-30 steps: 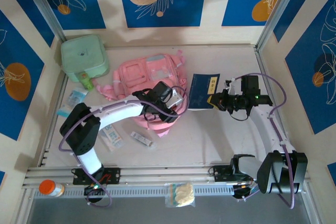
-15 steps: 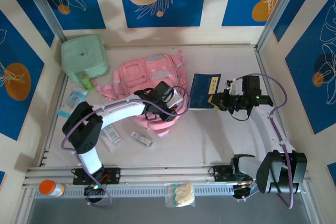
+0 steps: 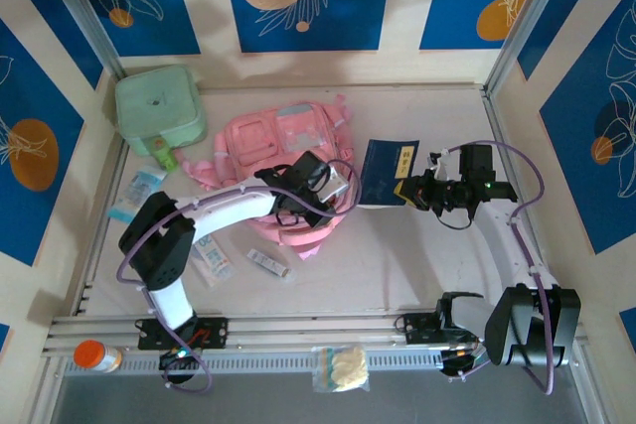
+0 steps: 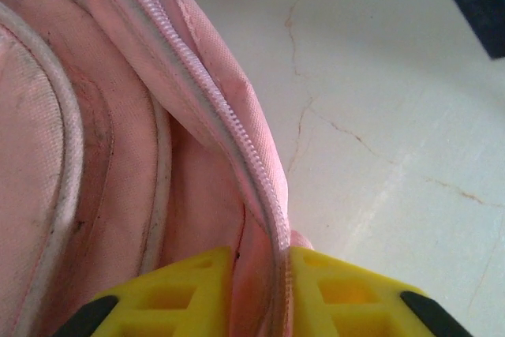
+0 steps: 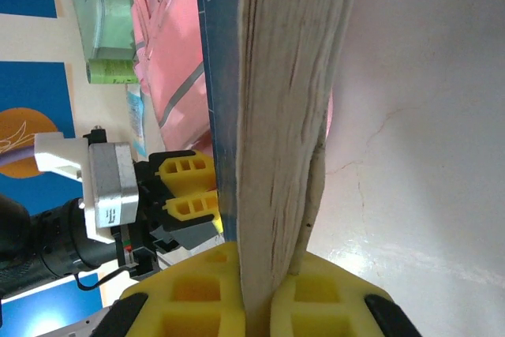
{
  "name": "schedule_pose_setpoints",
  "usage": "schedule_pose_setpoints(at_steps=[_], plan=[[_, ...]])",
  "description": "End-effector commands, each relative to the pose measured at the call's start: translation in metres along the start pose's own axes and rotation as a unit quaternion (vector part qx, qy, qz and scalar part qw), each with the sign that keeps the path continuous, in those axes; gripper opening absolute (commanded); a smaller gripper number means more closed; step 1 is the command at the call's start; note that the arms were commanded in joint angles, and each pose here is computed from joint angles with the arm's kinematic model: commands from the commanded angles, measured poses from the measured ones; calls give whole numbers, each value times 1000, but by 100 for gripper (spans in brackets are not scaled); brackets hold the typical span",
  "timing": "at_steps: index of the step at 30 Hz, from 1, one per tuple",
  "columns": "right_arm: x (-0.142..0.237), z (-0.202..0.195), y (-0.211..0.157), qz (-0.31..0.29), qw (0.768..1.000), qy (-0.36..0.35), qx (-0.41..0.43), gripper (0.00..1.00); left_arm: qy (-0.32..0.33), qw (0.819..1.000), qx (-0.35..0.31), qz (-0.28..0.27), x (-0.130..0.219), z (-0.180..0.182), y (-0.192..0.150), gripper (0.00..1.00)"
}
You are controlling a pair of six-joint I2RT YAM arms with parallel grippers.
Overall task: Pack the student bag
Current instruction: Open the student bag at the top-center of the table, then place the book in the student bag.
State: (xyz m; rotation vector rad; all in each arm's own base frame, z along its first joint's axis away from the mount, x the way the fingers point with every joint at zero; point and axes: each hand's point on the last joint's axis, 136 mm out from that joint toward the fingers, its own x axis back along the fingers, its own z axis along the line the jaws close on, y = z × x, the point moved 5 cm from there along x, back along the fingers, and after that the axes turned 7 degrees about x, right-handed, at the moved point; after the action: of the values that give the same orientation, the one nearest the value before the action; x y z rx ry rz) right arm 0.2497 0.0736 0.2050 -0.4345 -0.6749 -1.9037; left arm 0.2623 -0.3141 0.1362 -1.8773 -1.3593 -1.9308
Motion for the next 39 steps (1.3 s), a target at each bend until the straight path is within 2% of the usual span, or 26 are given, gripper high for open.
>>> schedule_pose_setpoints(at_steps=[1,3,7,13,18,22,27,30,39], plan=[[3,6,-3,0,1000,25,6,0,-10,1000,2,-3,4,-2,9,19],[3,6,-3,0,1000,26,6,0,-5,1000,0,-10,9,-1,12,9],[4,7,-4,1,1000,27,6,0,16,999,3,-36,30,3,25,0],[5,13,-7,10,999,34,2,0,86,990,13,-115,89,10,62,0],[6,22,-11,19,999,35,6,0,149,970,8,-190,142,18,96,0],[-4,29,-20,39,998,40,3,0,172,958,-5,-230,170,20,117,0],[-34,44,-31,77,996,37,24,0,183,950,-17,-253,185,20,131,0],[-62,60,-31,97,992,63,42,0,181,948,-21,-262,192,18,132,0],[-160,95,6,129,985,82,75,0,196,942,-10,-272,205,20,128,0]])
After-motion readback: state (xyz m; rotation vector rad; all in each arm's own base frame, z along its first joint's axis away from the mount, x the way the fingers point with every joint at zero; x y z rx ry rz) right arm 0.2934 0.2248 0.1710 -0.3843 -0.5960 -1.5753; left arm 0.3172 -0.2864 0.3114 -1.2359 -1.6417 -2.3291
